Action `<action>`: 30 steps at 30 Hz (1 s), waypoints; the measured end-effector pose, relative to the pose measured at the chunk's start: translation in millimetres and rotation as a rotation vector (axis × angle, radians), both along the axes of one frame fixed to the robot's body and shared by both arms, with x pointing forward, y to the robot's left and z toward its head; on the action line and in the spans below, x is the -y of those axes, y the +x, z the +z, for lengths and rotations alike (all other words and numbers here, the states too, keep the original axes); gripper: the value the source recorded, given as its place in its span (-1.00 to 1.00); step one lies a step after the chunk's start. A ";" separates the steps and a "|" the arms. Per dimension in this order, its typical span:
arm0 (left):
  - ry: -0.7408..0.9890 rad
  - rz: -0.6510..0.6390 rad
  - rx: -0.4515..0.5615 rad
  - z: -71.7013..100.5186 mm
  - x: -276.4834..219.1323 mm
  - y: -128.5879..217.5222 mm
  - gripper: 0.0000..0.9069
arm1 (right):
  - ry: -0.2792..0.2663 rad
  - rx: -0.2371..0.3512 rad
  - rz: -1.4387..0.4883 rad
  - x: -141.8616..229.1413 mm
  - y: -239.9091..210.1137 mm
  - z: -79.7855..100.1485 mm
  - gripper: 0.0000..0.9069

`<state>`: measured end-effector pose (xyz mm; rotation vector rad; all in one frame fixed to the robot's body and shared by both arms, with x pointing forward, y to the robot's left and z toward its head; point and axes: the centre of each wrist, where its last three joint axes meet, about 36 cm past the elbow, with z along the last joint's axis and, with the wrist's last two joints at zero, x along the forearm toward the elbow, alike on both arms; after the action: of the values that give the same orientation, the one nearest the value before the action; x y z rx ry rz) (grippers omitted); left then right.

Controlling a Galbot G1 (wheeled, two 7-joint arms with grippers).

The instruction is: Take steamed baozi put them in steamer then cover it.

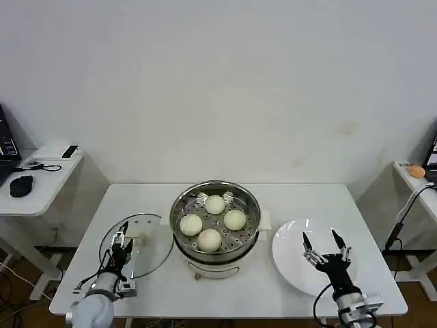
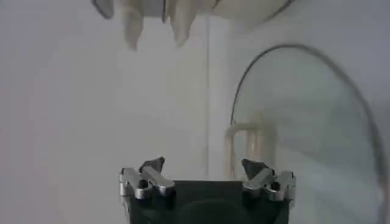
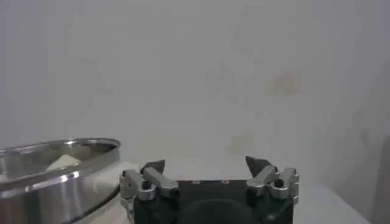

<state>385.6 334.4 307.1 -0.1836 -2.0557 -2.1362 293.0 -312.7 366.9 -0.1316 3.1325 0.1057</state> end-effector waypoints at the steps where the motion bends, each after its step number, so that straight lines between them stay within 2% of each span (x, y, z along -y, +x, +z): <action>1: 0.001 0.001 -0.002 -0.8 0.3 2.5 1.00 | 0.000 0.000 -0.001 0.0 -0.2 -0.1 1.00; 18: -0.008 0.022 -0.009 -6.0 -3.5 25.5 1.00 | 0.001 -0.002 -0.013 -0.5 -7.2 -1.2 1.00; 30: -0.076 0.054 0.016 -16.9 6.9 36.0 1.00 | -0.001 -0.002 -0.018 -3.8 -14.4 -3.5 1.00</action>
<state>421.6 327.5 290.2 -0.1206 -2.1276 -2.0362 278.6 -308.8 363.5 -0.1026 3.1351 0.1035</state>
